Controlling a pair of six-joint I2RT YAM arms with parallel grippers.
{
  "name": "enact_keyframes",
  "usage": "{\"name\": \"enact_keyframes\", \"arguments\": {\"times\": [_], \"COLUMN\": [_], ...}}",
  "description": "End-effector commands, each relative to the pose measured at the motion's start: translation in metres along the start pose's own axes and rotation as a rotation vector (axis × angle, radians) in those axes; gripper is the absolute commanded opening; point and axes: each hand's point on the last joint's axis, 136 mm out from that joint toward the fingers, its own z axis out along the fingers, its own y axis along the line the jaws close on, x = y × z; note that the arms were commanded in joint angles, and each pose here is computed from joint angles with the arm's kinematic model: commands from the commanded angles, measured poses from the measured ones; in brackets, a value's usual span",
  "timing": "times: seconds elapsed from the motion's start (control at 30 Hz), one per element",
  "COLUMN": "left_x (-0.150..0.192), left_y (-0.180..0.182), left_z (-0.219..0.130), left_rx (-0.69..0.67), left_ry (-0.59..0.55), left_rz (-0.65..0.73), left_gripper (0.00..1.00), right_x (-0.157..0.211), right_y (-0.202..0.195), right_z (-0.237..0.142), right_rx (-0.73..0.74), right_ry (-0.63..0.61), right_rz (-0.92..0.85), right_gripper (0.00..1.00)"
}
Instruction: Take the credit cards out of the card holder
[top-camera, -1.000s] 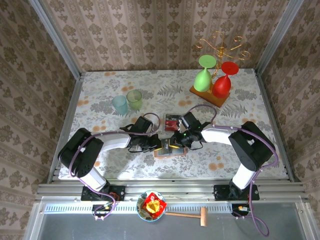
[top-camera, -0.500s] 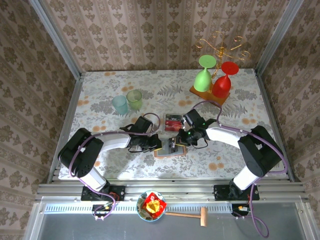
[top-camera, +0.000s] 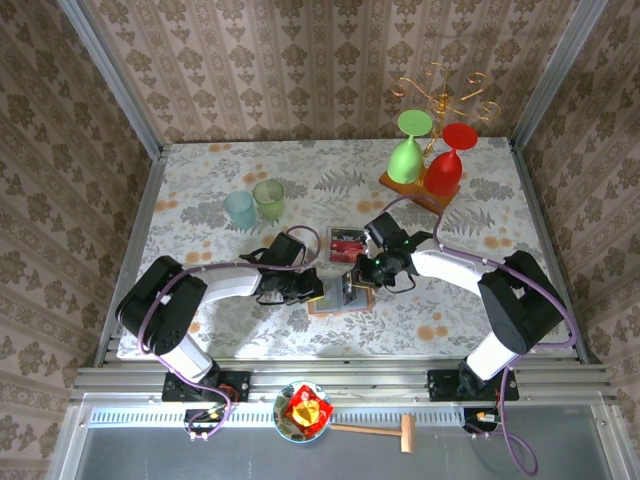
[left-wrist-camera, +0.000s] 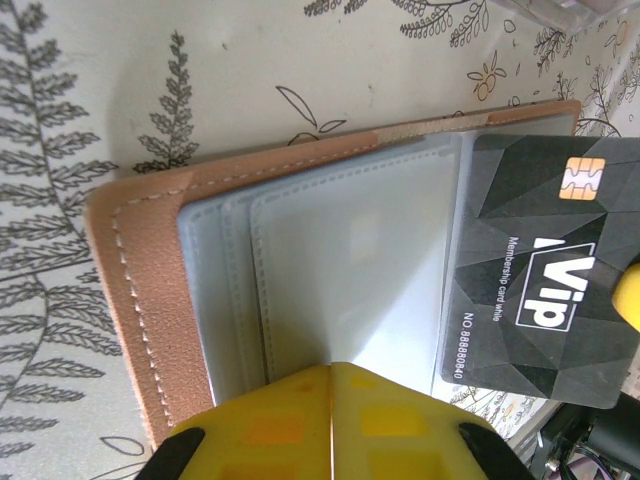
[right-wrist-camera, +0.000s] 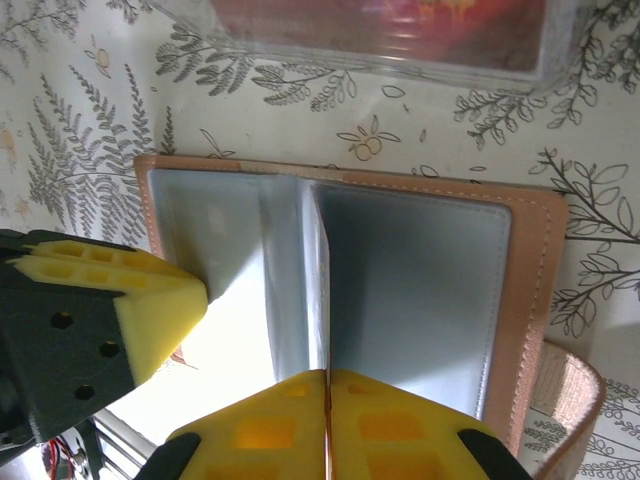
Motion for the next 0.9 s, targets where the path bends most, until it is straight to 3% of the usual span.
{"name": "enact_keyframes", "arguments": {"times": [0.0,0.57,0.87], "left_x": [0.0067,0.0079,0.0080], "left_y": [0.0053,0.0072,0.0066], "left_z": [0.0032,0.0050,0.0050], "left_rx": [-0.030,-0.028,-0.022], "left_ry": [0.031,0.031,0.029], "left_rz": [0.003,0.002,0.004], "left_gripper": [0.08,0.08,0.08], "right_x": [0.0031,0.0123,0.0123], "right_y": [0.0047,0.0087,0.0070], "right_z": [0.0016,-0.0021,-0.0032], "right_rx": [0.015,0.028,0.035], "right_ry": [0.023,0.023,0.015], "right_rz": [-0.022,-0.008,-0.003], "right_gripper": [0.10,0.13,0.08]}}
